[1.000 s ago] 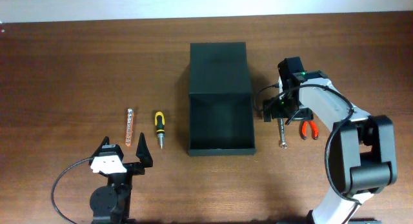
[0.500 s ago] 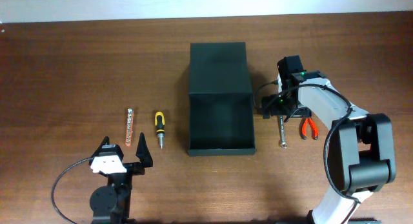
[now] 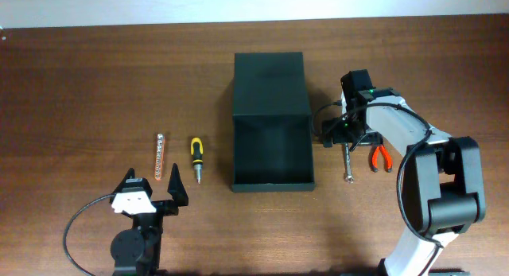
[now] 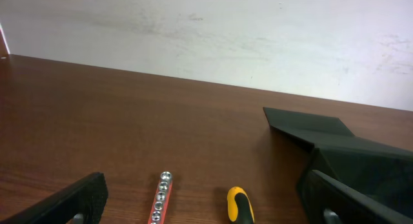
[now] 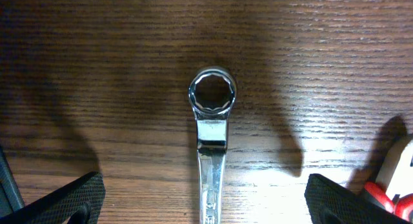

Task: Pack container
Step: 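Lower the right gripper down onto the wrench's ring end, then close the right gripper on the wrench shaft below the ring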

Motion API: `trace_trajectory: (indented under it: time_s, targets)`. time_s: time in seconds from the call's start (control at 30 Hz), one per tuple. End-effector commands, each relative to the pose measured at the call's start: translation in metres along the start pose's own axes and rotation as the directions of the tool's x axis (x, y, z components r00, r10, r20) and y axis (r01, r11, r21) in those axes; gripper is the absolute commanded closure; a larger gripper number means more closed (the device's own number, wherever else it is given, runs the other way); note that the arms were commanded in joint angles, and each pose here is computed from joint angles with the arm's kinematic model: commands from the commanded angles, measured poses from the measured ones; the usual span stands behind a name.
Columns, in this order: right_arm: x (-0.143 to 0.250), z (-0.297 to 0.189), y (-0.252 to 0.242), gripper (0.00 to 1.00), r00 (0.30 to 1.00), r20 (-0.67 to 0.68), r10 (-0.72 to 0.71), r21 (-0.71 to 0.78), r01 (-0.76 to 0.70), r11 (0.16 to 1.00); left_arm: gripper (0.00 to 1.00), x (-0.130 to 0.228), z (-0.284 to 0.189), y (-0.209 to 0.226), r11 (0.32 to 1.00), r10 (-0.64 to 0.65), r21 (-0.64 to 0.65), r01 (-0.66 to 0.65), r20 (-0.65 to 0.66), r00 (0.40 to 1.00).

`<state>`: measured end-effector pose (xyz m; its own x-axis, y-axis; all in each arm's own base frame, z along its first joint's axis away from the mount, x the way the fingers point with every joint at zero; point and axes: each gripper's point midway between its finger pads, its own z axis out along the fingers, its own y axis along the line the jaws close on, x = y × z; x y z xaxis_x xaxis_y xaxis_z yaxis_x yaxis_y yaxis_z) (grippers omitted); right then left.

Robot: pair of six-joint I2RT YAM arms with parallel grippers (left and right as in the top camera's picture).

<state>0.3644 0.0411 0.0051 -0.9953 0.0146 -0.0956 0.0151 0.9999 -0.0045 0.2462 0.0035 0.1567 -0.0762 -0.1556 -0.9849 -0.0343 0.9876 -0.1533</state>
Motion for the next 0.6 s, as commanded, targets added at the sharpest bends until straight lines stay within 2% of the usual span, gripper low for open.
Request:
trace_trajectory:
  time_s: [0.0,0.57]
  targets:
    - [0.001,0.004,-0.001,0.01,1.000,-0.009,0.007,-0.004,-0.007,1.000,0.01,0.002,0.000,-0.002,1.000,0.017,0.010,-0.017,-0.007,1.000]
    - [0.001,0.004,-0.020,0.01,0.998,-0.016,0.061,-0.009,-0.061,0.998,0.01,0.002,0.000,-0.002,1.000,0.017,0.010,-0.017,-0.007,1.000]
